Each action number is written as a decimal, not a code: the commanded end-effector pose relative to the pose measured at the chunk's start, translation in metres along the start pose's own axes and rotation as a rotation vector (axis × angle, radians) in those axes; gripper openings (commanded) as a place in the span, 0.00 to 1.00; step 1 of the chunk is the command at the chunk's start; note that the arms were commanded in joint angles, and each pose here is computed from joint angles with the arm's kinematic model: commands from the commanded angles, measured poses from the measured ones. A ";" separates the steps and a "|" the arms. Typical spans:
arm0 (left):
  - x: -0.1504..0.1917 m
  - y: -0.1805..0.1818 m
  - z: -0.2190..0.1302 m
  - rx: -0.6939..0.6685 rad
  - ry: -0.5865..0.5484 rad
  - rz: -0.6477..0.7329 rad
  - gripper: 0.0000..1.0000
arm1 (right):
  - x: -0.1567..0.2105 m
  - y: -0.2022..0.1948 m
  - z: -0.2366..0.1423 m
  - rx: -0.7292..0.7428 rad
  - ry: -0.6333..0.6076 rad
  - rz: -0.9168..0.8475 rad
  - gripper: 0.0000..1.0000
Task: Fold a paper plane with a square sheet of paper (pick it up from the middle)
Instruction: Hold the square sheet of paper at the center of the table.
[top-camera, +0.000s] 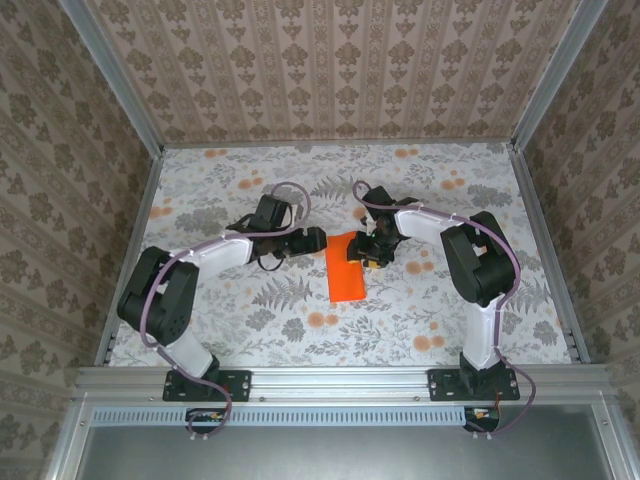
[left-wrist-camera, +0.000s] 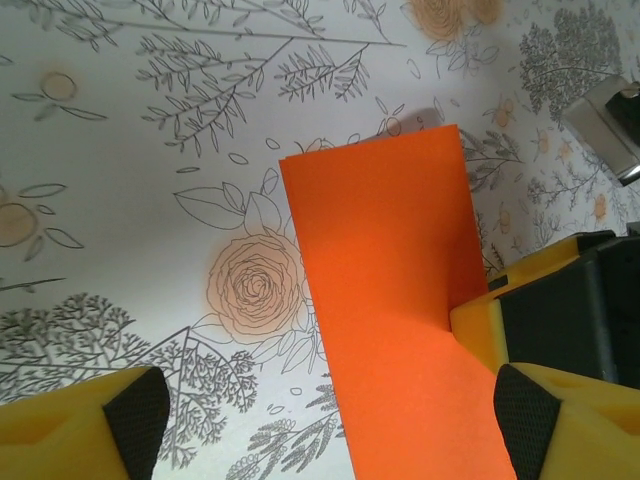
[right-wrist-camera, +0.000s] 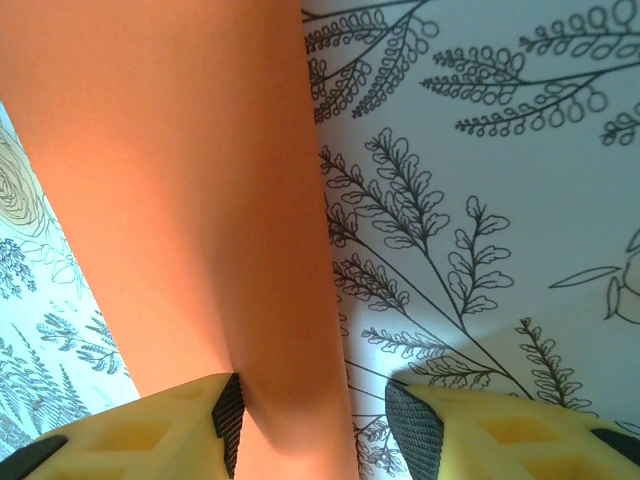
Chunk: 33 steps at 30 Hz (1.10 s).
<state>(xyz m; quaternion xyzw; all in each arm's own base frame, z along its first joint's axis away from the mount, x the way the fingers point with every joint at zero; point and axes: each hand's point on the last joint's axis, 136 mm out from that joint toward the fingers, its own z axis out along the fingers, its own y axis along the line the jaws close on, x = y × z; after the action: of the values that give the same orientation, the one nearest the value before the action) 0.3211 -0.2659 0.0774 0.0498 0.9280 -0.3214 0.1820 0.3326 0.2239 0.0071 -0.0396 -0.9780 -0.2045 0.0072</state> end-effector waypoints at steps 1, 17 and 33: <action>-0.004 -0.013 0.007 0.054 0.014 -0.015 0.78 | 0.025 -0.066 0.069 0.223 0.089 -0.005 0.52; 0.005 -0.021 0.028 0.082 0.085 -0.054 0.52 | 0.025 -0.066 0.073 0.232 0.105 -0.034 0.53; 0.024 -0.034 0.056 0.131 0.172 -0.061 0.23 | 0.026 -0.069 0.077 0.242 0.107 0.002 0.54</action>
<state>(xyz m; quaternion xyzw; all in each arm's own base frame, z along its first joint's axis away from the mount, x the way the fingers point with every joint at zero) 0.3063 -0.3148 0.0414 0.0517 0.9260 -0.3626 0.0911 0.3320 0.2246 0.0062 -0.0295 -0.9796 -0.1980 0.0169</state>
